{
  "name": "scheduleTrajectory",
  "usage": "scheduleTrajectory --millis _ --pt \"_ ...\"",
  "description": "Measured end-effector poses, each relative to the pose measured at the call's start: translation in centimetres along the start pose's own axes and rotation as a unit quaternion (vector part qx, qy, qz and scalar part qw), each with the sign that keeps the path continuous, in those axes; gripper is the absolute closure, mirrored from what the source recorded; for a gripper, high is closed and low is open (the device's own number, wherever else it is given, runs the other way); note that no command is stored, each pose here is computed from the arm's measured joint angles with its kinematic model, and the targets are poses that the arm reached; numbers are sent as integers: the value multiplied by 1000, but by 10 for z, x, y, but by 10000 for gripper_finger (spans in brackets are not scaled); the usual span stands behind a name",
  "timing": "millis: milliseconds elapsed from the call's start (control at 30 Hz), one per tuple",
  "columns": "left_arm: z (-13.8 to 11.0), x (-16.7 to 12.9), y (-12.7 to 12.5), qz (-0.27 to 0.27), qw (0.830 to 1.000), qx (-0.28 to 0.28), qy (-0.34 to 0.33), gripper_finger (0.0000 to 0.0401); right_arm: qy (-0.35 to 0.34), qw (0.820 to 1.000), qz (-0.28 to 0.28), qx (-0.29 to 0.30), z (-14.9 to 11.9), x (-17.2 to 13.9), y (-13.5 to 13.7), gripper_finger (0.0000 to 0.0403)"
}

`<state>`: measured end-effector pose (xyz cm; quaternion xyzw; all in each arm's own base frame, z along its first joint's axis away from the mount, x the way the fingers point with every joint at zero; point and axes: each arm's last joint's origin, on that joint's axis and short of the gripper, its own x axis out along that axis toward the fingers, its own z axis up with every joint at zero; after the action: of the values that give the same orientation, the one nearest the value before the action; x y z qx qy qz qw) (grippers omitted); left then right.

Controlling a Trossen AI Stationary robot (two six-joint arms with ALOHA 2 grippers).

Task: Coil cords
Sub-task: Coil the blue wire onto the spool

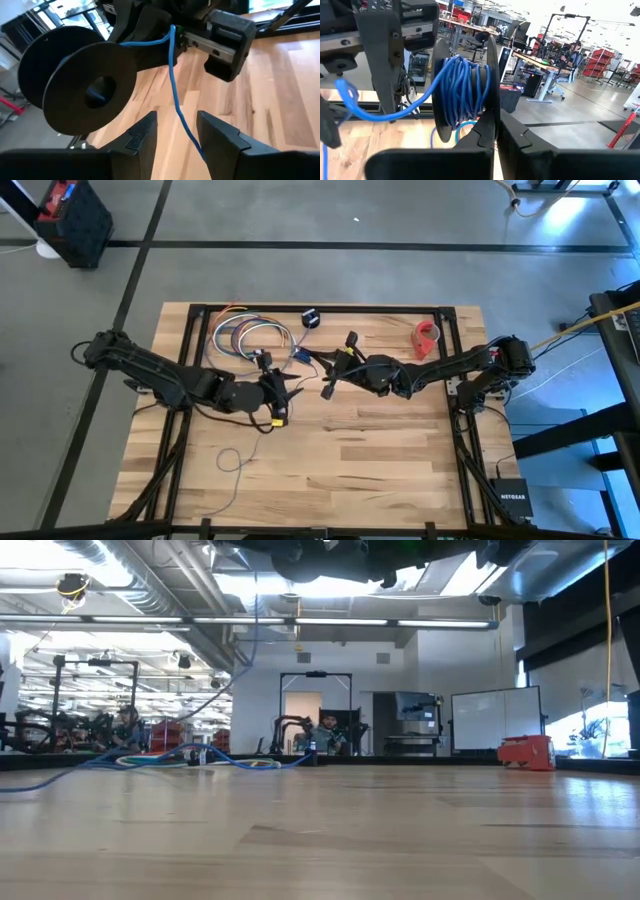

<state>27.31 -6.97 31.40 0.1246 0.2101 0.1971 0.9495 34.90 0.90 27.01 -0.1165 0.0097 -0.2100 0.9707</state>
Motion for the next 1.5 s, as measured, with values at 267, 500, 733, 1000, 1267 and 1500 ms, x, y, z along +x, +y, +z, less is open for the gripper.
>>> scheduleTrajectory --millis 267,500,733,1000,1267,1500 --pt "-1 -2 -3 -12 1000 -1 4 372 -1 1000 0 -8 0 0 0 396" --pt "-3 -2 -10 -21 1000 -1 5 398 -5 1000 -1 -5 1 0 0 396" --pt "-20 30 -34 -24 999 15 43 399 -32 999 31 15 5 0 1 396" --pt "-38 41 -25 37 992 30 115 400 -34 997 66 2 8 -8 13 396" --pt "-30 24 -11 68 993 18 99 397 -59 994 93 8 17 -16 21 395" --pt "-10 26 -27 -40 999 -1 9 399 -105 990 92 30 28 -16 16 395"
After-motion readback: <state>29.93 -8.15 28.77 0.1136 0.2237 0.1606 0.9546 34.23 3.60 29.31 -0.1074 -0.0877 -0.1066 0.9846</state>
